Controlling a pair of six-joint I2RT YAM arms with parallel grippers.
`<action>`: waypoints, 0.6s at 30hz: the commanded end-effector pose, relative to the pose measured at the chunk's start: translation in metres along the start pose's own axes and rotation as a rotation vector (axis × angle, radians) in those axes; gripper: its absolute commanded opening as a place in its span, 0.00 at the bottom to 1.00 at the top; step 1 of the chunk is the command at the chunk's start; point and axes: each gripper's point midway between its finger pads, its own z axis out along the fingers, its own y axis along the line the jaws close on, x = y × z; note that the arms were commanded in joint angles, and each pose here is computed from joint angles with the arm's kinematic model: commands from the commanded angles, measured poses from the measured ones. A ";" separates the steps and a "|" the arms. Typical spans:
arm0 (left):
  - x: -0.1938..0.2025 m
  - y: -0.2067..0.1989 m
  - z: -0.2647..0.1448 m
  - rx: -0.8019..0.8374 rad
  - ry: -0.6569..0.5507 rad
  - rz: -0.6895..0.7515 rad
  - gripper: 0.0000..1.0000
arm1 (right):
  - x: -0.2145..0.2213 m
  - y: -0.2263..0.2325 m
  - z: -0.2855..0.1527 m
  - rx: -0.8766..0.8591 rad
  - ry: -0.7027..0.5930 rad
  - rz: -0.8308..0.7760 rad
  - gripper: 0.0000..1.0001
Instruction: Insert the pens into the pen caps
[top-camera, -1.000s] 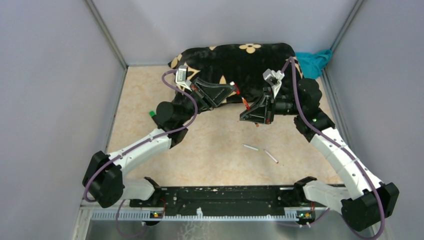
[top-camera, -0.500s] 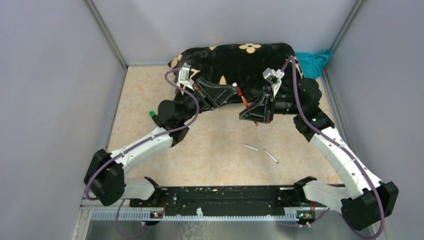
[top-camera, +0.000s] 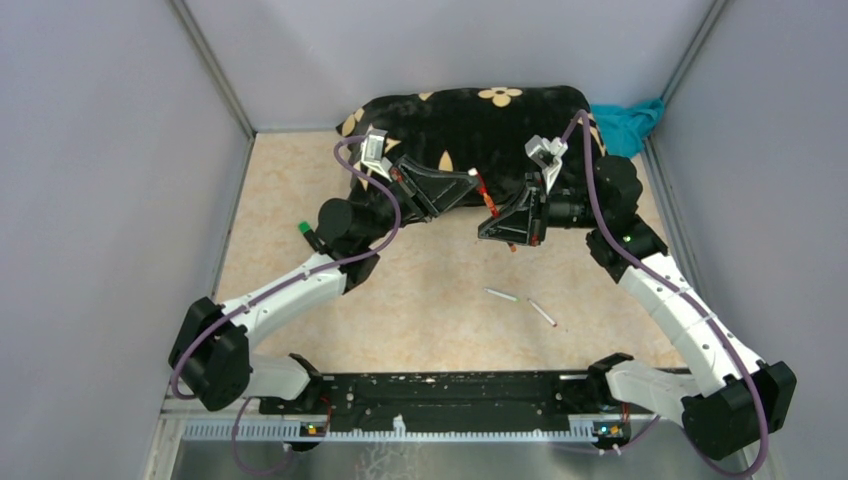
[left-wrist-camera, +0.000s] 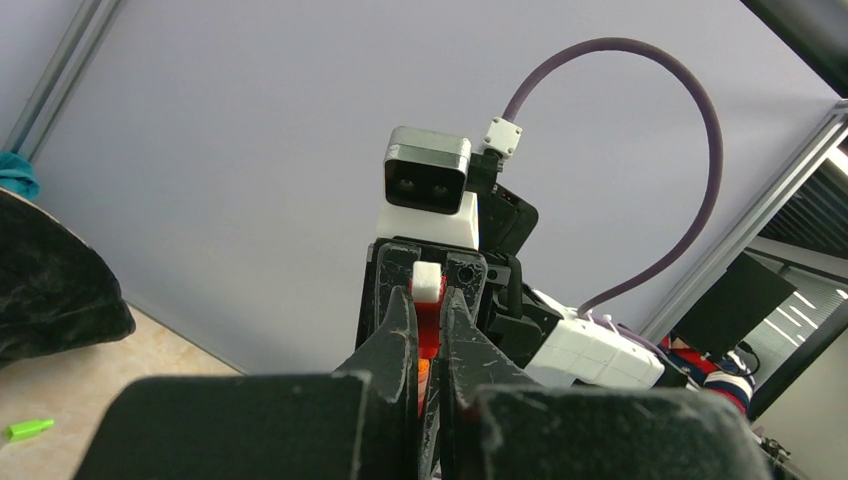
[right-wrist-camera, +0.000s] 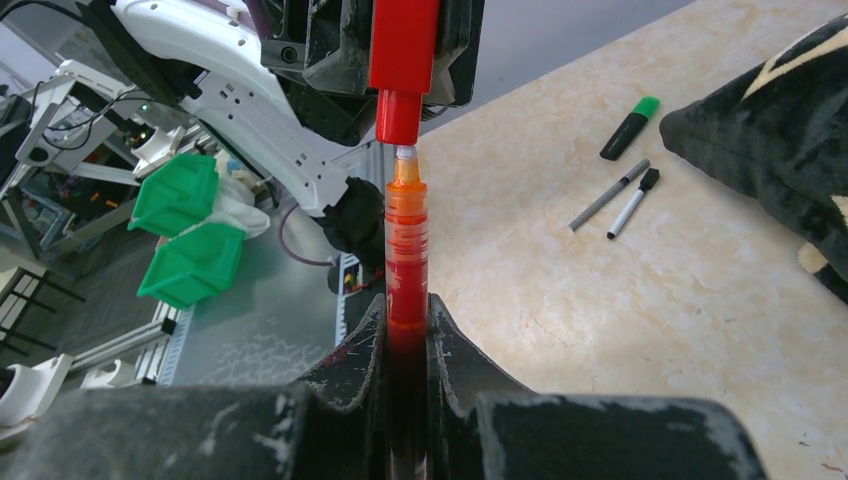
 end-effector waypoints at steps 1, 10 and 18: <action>-0.003 -0.014 0.008 0.047 0.020 0.010 0.00 | -0.008 0.006 0.002 -0.016 -0.017 -0.035 0.00; 0.006 -0.006 0.005 0.013 0.053 0.020 0.00 | -0.014 0.008 0.002 -0.018 -0.023 -0.048 0.00; 0.023 0.002 -0.002 -0.016 0.127 0.014 0.00 | -0.020 0.008 0.003 -0.015 -0.029 -0.056 0.00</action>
